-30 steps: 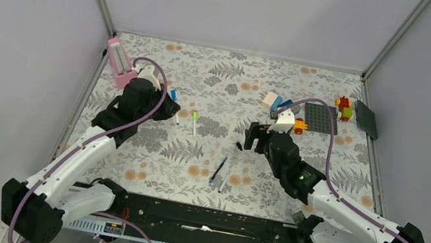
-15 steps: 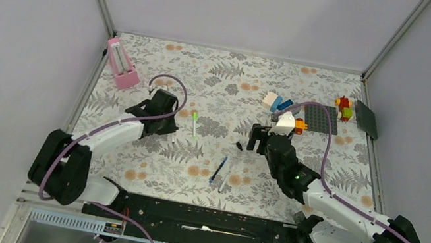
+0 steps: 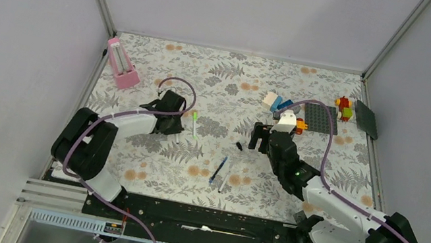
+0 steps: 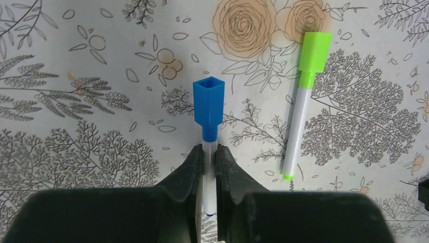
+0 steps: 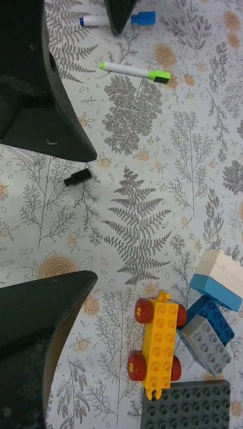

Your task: Insert the pens into the pen caps

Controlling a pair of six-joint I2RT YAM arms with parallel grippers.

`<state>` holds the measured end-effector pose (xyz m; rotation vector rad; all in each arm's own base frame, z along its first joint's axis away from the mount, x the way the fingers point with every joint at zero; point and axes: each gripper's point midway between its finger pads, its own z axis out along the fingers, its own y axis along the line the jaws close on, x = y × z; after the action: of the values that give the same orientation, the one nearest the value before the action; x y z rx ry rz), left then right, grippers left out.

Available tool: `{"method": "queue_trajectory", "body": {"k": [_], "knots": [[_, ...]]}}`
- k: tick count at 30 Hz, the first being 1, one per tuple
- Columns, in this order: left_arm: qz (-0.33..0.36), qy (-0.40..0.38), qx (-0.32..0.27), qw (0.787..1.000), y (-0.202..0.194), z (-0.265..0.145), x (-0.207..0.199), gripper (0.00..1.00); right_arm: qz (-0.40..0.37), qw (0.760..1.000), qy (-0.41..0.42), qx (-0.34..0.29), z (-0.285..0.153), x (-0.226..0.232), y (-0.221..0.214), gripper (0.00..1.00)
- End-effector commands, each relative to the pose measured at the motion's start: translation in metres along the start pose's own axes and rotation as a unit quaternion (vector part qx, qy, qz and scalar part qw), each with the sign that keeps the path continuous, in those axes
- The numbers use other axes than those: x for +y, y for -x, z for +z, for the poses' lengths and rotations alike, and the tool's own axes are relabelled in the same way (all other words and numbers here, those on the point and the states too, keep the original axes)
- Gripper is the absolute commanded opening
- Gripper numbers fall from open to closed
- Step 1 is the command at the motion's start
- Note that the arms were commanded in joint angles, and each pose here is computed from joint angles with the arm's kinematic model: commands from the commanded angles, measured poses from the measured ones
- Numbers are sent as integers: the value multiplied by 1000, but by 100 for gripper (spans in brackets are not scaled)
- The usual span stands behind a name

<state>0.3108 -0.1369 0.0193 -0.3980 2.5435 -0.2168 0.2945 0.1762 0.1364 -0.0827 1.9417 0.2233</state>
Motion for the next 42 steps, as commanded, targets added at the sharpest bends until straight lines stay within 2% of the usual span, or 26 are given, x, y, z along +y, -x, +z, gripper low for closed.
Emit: {"method": "queue_trajectory", "body": {"k": [1,6,11,15,19,26,36,42], "knots": [[14,-12,-15,1000,12,6,-11,7,23,999,12,-21,4,8,22,85],[19,-2,-10,1000,10,11,-8,16,26,999,14,-16,6,7,21,86],[15,-1,-21,1000,14,8,-7,32,27,999,15,-9,8,7,20,86],[8,-5,-43,999,21,-1,-7,49,28,999,15,-4,11,6,19,86],[4,-18,-60,998,27,-14,-10,57,29,999,17,2,14,6,19,86],[43,-42,-67,996,13,-44,-33,62,30,999,17,16,19,6,17,86],[145,-137,-43,979,-49,-74,-102,63,25,999,25,38,26,10,13,86],[178,-176,-19,968,-80,-83,-124,61,24,998,23,50,31,10,11,86]]}}
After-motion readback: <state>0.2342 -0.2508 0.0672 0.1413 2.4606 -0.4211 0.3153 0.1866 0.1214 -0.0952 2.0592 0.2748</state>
